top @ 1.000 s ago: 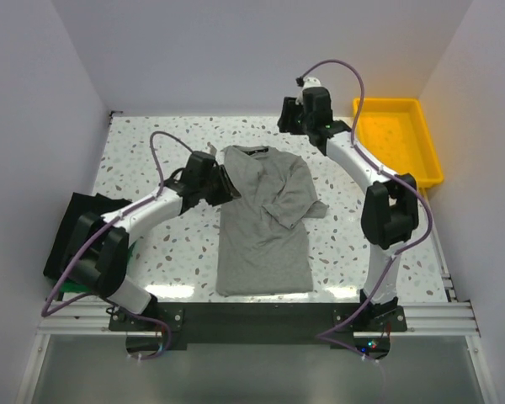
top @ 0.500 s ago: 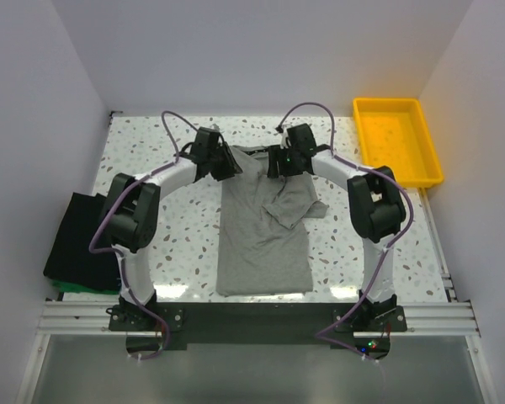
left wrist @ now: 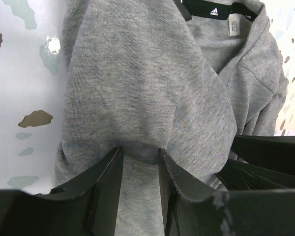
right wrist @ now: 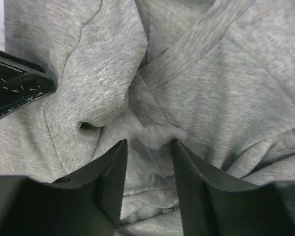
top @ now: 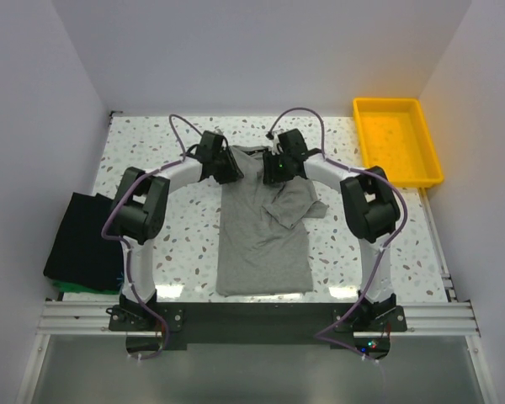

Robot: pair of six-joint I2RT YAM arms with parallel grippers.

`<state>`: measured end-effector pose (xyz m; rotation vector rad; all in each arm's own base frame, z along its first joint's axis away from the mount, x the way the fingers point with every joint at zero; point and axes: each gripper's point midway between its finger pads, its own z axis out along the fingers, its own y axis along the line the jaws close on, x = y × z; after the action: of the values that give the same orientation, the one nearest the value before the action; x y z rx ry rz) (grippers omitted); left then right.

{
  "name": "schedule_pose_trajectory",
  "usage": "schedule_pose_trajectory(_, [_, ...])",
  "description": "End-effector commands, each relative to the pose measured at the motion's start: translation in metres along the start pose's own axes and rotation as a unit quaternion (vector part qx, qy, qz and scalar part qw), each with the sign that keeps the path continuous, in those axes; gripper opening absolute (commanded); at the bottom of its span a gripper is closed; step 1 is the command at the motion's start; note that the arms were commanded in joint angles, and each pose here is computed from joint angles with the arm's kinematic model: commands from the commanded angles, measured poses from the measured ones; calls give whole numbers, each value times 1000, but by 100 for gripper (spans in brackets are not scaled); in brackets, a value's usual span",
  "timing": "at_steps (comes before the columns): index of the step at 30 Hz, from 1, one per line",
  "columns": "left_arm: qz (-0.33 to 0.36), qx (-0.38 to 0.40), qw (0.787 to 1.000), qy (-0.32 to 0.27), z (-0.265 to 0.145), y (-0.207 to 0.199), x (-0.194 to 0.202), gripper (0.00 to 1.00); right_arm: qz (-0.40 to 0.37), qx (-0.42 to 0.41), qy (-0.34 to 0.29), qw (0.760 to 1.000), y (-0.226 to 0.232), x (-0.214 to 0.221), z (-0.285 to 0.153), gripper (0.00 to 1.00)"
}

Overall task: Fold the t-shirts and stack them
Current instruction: Fold the tshirt

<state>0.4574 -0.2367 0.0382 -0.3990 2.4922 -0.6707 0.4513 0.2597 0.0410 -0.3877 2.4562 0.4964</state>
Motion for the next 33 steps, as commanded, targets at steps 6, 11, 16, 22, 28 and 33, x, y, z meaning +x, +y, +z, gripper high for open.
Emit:
schedule_pose_trajectory(6, [11, 15, 1000, -25, 1, -8, -20, 39, -7, 1, -14, 1000, 5, -12, 1, 19])
schedule_pose_trajectory(11, [10, 9, 1000, -23, 3, -3, -20, 39, 4, 13, -39, 999, 6, -22, -20, 3])
schedule_pose_trajectory(16, [9, 7, 1000, -19, 5, 0, -18, 39, 19, 18, -85, 996, 13, -41, -57, 0])
schedule_pose_trajectory(22, [9, 6, 1000, -18, 6, 2, -17, 39, 36, 27, -110, 993, 15, -38, -91, 0])
schedule_pose_trajectory(28, [8, 5, 1000, -16, 6, 3, -16, 39, 53, 54, -107, 991, 7, -24, -110, 0])
schedule_pose_trajectory(33, [5, -1, 1000, -15, 7, 7, -15, 39, 67, 91, -87, 990, -5, -7, -120, 0])
